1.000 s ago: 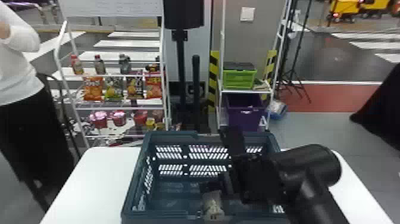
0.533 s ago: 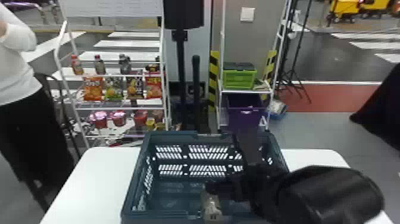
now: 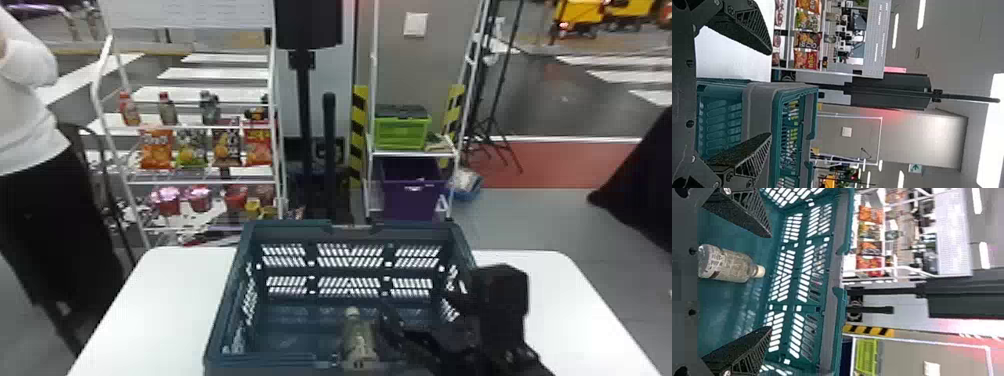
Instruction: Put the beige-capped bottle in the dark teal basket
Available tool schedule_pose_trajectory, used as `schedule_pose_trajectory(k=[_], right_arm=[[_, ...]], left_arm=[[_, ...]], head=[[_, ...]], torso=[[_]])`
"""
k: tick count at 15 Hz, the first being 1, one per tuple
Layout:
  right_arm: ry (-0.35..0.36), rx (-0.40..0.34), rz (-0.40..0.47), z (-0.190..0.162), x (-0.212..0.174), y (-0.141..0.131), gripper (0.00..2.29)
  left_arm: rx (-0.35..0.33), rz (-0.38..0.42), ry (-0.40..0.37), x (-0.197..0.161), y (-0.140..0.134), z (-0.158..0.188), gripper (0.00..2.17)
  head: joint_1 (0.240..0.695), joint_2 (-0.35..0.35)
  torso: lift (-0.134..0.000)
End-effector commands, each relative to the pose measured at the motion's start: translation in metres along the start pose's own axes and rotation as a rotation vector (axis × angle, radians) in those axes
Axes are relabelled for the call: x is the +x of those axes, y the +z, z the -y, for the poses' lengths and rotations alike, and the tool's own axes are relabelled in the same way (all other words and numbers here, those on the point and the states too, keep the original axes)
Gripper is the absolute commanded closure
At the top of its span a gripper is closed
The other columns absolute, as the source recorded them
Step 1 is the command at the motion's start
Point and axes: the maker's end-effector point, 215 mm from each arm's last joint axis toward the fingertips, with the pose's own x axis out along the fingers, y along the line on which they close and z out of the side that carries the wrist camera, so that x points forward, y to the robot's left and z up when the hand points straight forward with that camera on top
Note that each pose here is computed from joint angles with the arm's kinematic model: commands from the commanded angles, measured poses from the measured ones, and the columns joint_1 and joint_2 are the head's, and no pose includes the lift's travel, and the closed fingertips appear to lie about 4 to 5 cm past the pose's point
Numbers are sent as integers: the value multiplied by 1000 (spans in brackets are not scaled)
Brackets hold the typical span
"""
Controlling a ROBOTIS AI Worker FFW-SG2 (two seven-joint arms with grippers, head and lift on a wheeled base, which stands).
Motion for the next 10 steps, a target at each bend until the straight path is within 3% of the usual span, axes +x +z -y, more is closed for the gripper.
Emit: schedule_pose_trajectory(k=[1,5,10], right_arm=[[-23,31,99,10,-24,0,46],[-69,83,237,27,-60,-8,46],[-106,112,326,41,-99,-30,46]], left_arm=[[1,-6,-1,-1,-2,0,154],[1,-5,-2,-1,-2,1,154],[0,3,-2,2,1,1,154]], head=[[499,0],[499,0],[499,0]], torso=[[0],[0],[0]])
